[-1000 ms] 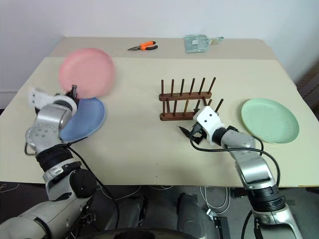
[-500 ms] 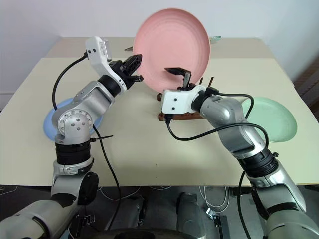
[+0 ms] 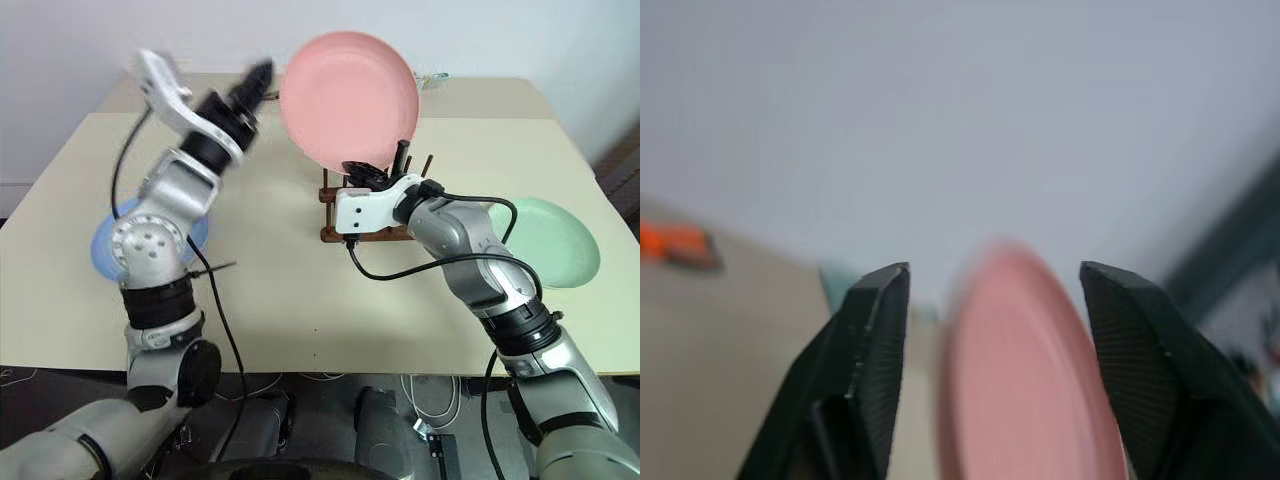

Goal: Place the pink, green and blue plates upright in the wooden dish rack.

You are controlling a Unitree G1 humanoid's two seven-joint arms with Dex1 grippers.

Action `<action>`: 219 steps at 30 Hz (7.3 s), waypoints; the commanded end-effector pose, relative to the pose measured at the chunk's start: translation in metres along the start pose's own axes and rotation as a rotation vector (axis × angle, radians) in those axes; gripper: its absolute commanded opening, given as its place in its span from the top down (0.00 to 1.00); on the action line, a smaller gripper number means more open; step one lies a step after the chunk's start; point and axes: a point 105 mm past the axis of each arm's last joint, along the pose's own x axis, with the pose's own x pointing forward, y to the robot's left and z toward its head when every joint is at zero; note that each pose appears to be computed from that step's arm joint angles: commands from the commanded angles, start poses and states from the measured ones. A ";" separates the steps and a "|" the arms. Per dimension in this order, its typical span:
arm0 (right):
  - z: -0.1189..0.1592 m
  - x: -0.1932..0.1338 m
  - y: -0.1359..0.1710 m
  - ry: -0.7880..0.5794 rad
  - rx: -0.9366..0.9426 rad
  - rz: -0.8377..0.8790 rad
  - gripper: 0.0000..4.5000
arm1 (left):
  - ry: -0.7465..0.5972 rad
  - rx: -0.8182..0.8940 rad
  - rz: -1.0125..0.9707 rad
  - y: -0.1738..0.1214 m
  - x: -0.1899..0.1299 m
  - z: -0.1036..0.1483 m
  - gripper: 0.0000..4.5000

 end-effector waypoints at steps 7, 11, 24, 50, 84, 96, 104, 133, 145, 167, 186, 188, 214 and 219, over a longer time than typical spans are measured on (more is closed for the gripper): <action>-0.010 -0.059 -0.056 -0.230 1.136 -0.141 1.00 | 0.531 0.452 -0.520 0.011 -0.087 -0.092 0.44; -0.023 -0.067 -0.052 -0.197 1.266 -0.118 1.00 | 0.761 0.389 -0.729 0.000 -0.139 -0.127 0.44; -0.029 -0.072 -0.059 -0.243 1.362 -0.080 1.00 | 0.832 0.257 -0.841 -0.033 -0.166 -0.154 0.44; -0.082 -0.088 -0.084 -0.149 1.321 -0.192 0.24 | 0.835 0.257 -0.824 -0.029 -0.167 -0.158 0.43; -0.171 -0.142 -0.037 0.526 0.668 -0.399 0.99 | 0.840 0.336 -0.829 -0.017 -0.157 -0.157 0.43; 0.033 -0.106 -0.154 -0.722 1.440 -0.233 0.99 | 0.833 0.388 -0.765 0.007 -0.151 -0.153 0.43; 0.040 -0.050 -0.101 -0.559 1.721 -0.095 0.99 | 0.823 0.371 -0.752 0.003 -0.157 -0.154 0.43; 0.011 -0.036 -0.112 -0.306 1.149 -0.205 0.05 | 0.464 0.471 -0.158 0.087 -0.095 -0.085 0.00; 0.015 -0.027 -0.092 -0.285 1.087 -0.152 0.02 | 0.334 0.546 0.051 0.117 -0.096 -0.043 0.00; 0.114 0.011 0.021 -0.448 0.586 0.335 0.00 | 0.239 -0.122 1.073 0.214 -0.219 -0.027 0.19; 0.099 0.039 0.039 -0.382 0.152 0.289 0.00 | 0.167 0.368 0.174 0.070 -0.057 0.005 0.99; 0.094 0.048 0.039 -0.360 0.098 0.269 0.12 | 0.149 0.363 0.110 0.054 -0.049 0.008 1.00; 0.097 -0.002 -0.036 -0.551 1.274 -0.041 1.00 | 0.319 0.725 -0.063 0.093 -0.104 -0.033 0.43; 0.091 -0.010 -0.035 -0.496 1.490 -0.048 1.00 | 0.596 0.559 -0.326 0.066 -0.153 -0.102 0.43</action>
